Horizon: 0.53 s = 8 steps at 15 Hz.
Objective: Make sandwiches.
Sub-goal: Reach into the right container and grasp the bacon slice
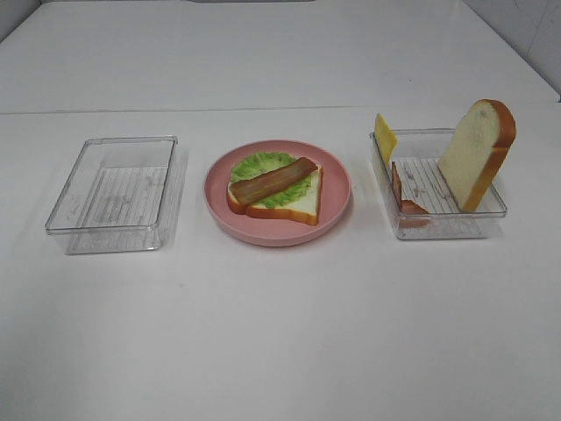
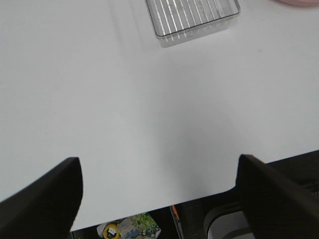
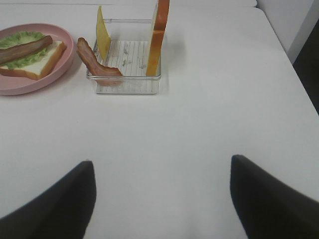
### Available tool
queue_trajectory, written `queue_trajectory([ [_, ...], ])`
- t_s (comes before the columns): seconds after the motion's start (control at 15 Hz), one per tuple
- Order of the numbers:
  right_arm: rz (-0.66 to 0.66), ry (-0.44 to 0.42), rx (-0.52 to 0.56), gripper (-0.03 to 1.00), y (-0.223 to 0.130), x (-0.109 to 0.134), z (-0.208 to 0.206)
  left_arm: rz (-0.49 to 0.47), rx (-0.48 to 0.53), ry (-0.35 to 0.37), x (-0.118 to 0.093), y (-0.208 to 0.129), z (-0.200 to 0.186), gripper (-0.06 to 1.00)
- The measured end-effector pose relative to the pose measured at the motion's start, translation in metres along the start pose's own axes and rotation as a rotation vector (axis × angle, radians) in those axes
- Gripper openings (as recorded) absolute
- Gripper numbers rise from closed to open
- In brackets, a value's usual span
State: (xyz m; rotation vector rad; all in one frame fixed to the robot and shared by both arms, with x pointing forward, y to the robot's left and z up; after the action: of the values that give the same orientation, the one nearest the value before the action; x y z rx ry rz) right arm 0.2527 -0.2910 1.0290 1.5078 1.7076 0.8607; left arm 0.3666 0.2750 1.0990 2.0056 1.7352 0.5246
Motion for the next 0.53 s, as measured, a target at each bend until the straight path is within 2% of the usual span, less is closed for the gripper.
queue_trajectory([
  [0.07,0.000,0.000,0.000,0.71,0.000,0.000,0.000,0.000,-0.007,0.001,0.001,-0.007,-0.001,0.79],
  [0.13,0.000,0.000,0.000,0.71,0.000,0.000,0.000,-0.001,-0.046,0.001,0.005,-0.035,-0.005,0.79],
  [0.27,0.000,0.000,0.000,0.71,0.000,0.000,0.000,-0.006,-0.101,-0.005,0.007,-0.059,-0.009,0.79],
  [0.4,0.000,0.000,0.000,0.71,0.000,0.000,0.000,-0.012,-0.185,-0.014,0.010,-0.076,-0.018,0.79],
  [0.53,0.000,0.000,0.000,0.71,0.000,0.000,0.000,-0.021,-0.311,-0.027,0.013,-0.095,-0.031,0.79],
])
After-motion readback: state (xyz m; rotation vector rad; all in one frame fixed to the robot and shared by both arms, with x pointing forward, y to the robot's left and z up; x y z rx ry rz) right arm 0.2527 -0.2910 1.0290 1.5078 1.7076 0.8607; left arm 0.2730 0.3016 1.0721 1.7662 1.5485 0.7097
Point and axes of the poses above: a point on each arm's last joint axis where the gripper is mounted, z pointing out along that axis toward the gripper, x along the wrist's bending axis when the last joint is at zero, y = z × x, the point moved 3 cm from there along z, pointing out along that axis toward the gripper, and after that the axes turned 4 degrees about -z, right-handed, at the moved point
